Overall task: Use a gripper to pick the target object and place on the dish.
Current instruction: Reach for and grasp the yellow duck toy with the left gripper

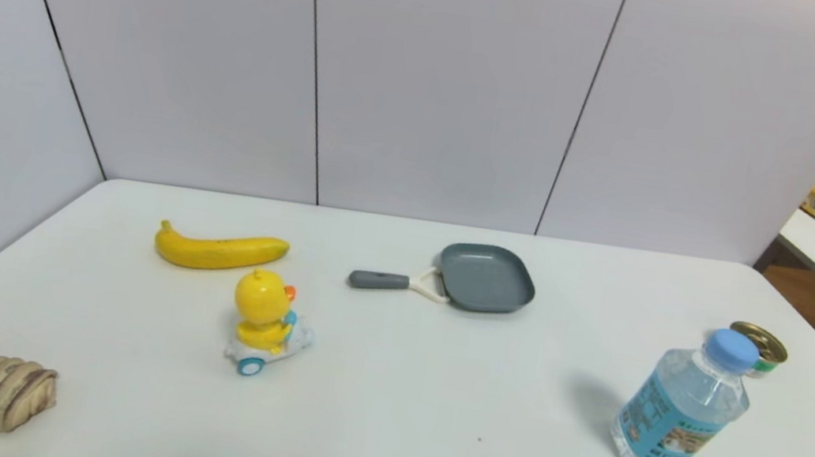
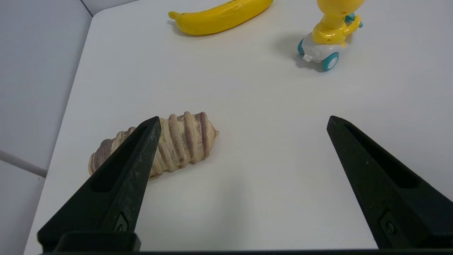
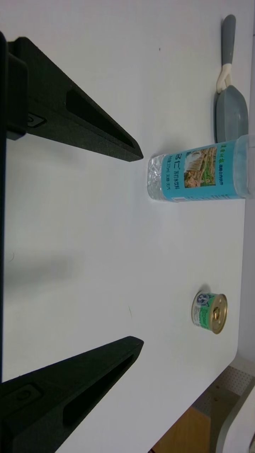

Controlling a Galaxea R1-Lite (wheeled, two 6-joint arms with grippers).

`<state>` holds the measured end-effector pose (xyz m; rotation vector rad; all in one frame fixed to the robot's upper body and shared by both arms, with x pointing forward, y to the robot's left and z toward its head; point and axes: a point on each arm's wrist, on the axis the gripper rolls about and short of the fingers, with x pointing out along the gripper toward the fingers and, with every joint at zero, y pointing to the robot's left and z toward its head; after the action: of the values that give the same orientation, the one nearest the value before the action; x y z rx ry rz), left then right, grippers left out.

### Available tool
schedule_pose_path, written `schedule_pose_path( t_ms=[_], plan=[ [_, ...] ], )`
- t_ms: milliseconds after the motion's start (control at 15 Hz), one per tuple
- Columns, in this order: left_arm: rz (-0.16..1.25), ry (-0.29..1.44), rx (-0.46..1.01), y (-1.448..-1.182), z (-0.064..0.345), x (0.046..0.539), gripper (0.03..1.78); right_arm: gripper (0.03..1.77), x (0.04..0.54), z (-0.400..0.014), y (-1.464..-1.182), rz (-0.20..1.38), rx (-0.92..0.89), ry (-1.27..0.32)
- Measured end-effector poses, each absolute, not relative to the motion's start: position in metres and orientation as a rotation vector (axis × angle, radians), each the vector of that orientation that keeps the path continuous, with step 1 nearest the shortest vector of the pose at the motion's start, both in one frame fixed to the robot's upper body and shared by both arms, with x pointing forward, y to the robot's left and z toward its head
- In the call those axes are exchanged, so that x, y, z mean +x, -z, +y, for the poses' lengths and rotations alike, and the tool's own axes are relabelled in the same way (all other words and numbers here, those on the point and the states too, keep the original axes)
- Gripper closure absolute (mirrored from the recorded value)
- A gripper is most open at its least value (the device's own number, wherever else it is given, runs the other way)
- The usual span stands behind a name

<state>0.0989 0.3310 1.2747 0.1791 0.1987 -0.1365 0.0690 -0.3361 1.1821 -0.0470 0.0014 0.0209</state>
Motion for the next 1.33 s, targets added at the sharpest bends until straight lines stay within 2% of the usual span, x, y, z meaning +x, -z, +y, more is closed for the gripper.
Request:
schedule_pose_path(
  t_ms=[267, 467, 933, 1333],
  plan=[
    [0.255, 0.275, 0.243, -1.296, 0.323, 0.154, 0.12, 0.09, 0.069, -0.336, -1.182, 0.002, -0.047, -0.021],
    [0.265, 0.375, 0.261, -1.297, 0.308, 0.197, 0.12, 0.09, 0.069, -0.336, -1.182, 0.001, -0.047, -0.021],
    [0.248, 0.477, 0.273, -1.261, 0.274, 0.267, 0.12, 0.09, 0.069, -0.336, -1.182, 0.002, -0.047, -0.021],
    [0.182, 0.473, 0.221, -1.232, 0.272, 0.268, 0.12, 0.09, 0.069, -0.336, -1.182, 0.001, -0.047, -0.020]
  ],
)
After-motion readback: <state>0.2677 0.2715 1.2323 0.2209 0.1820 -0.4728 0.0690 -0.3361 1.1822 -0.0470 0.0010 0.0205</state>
